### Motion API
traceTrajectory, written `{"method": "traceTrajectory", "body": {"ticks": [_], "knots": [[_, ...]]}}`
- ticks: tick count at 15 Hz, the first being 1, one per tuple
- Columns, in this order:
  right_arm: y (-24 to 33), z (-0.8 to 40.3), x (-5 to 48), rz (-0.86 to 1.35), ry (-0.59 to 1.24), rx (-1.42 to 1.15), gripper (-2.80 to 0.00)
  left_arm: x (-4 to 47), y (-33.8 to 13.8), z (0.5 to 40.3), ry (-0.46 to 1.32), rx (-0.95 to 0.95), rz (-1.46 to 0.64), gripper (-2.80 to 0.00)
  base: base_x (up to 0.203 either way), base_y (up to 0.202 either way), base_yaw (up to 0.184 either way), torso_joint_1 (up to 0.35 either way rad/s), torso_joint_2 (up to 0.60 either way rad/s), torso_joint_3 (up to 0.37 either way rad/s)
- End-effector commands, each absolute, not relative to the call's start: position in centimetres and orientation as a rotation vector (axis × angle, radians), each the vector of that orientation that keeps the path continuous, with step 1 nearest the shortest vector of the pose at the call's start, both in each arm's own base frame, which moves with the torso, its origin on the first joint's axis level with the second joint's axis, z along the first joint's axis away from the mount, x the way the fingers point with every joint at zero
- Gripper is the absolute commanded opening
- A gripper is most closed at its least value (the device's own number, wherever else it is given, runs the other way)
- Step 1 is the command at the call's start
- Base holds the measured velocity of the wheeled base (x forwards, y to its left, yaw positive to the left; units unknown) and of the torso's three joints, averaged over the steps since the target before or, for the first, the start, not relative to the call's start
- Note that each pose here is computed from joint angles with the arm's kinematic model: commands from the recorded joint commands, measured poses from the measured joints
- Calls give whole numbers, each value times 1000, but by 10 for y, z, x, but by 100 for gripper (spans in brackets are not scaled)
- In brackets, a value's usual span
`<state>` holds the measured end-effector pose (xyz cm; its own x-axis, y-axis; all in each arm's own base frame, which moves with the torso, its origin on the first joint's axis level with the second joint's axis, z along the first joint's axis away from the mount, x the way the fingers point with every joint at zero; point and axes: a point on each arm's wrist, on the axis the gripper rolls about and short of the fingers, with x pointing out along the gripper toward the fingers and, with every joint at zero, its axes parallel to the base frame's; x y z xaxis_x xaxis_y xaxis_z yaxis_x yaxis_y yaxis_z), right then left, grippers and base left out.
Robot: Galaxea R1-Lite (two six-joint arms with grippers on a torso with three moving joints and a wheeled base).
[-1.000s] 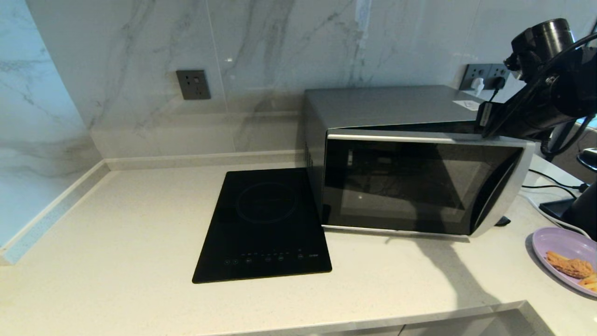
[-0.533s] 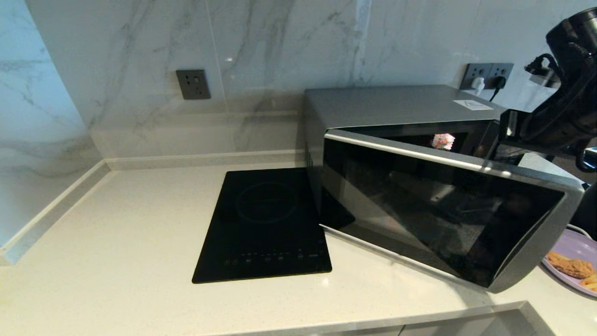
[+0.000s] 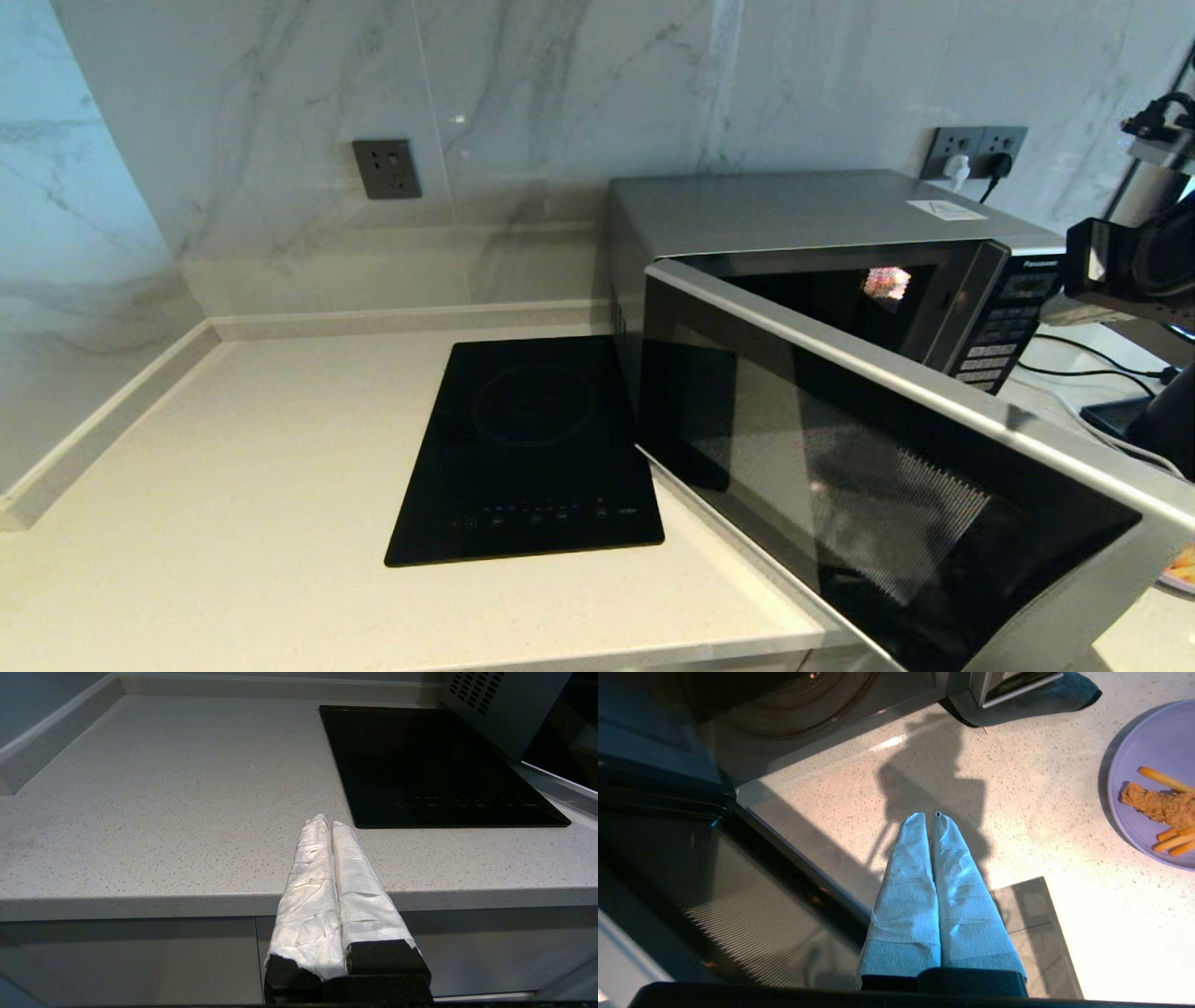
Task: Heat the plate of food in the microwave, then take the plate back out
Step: Open the microwave oven
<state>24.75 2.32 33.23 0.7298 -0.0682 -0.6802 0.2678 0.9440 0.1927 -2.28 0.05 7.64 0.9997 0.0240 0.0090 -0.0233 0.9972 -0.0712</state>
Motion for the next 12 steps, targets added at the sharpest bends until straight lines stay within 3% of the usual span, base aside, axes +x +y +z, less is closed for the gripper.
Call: {"method": "traceTrajectory", "body": {"ticks": [1,7,12], "knots": [[21,335,228,-191,724,291,-280,-23,0,76,-8,-72,24,-280,0,0,0,0,0,0],[-28,331,221,-409,702,364,-280,-23,0,76,-9,-72,24,-280,0,0,0,0,0,0],[-124,303,231,-730,706,525,-280,-23,0,76,-9,-72,24,-280,0,0,0,0,0,0]]}}
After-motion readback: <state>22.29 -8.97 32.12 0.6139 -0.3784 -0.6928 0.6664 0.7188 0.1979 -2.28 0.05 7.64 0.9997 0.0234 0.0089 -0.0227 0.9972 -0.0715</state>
